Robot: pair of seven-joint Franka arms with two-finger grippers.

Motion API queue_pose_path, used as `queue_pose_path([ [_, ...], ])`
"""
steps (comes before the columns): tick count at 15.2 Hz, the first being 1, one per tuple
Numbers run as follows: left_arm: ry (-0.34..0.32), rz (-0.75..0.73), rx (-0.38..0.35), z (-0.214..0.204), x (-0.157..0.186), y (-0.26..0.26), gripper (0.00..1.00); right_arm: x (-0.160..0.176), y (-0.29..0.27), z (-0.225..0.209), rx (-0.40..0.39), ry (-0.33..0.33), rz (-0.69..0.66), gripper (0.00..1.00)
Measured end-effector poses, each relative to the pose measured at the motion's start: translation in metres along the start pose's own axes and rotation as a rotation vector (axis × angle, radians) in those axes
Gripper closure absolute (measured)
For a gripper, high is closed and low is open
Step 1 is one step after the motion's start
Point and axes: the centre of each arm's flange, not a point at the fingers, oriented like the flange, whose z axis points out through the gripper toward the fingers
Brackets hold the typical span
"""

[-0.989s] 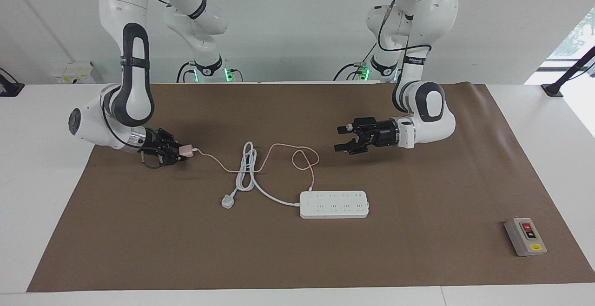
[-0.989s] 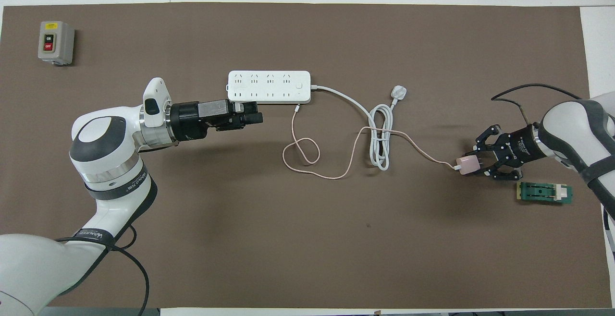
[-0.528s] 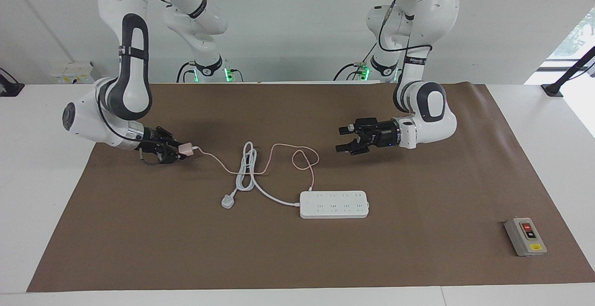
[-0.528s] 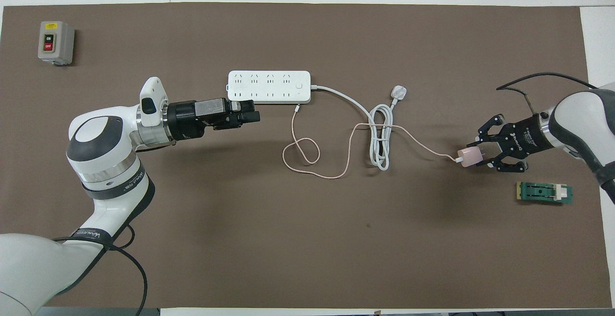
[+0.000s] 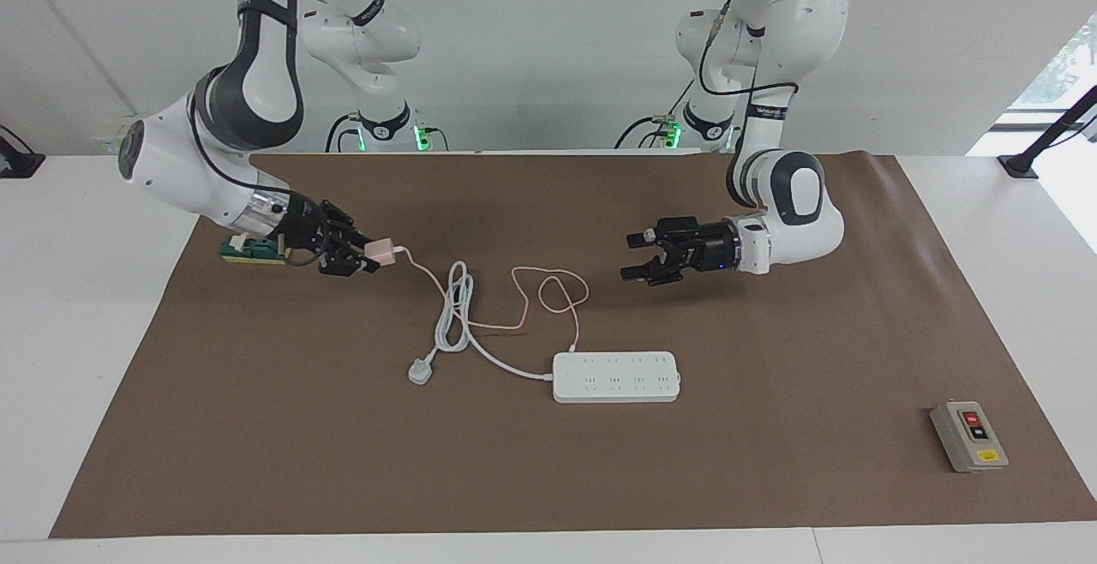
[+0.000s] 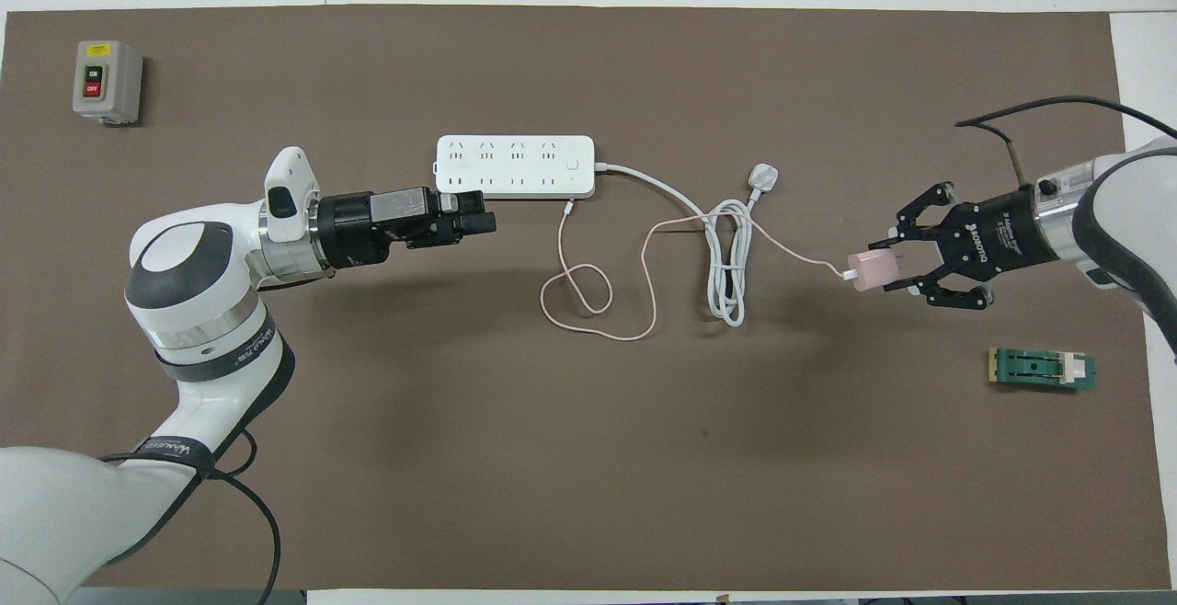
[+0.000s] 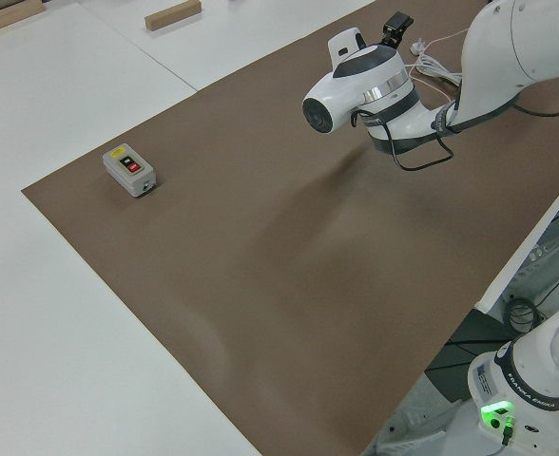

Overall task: Plug charger into power strip
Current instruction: 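Lift the pink charger and carry it toward the left gripper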

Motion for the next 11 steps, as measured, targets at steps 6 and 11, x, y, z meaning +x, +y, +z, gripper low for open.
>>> queue_pose_path([
  [6,0.008,0.003,0.009,0.0,0.001,0.0,0.0,-0.086,-0.036,0.044,0.023,0.011,0.007,0.52],
  [11,0.006,0.003,0.016,0.004,0.0,-0.001,0.0,-0.169,-0.058,0.093,0.06,0.04,-0.011,0.52],
])
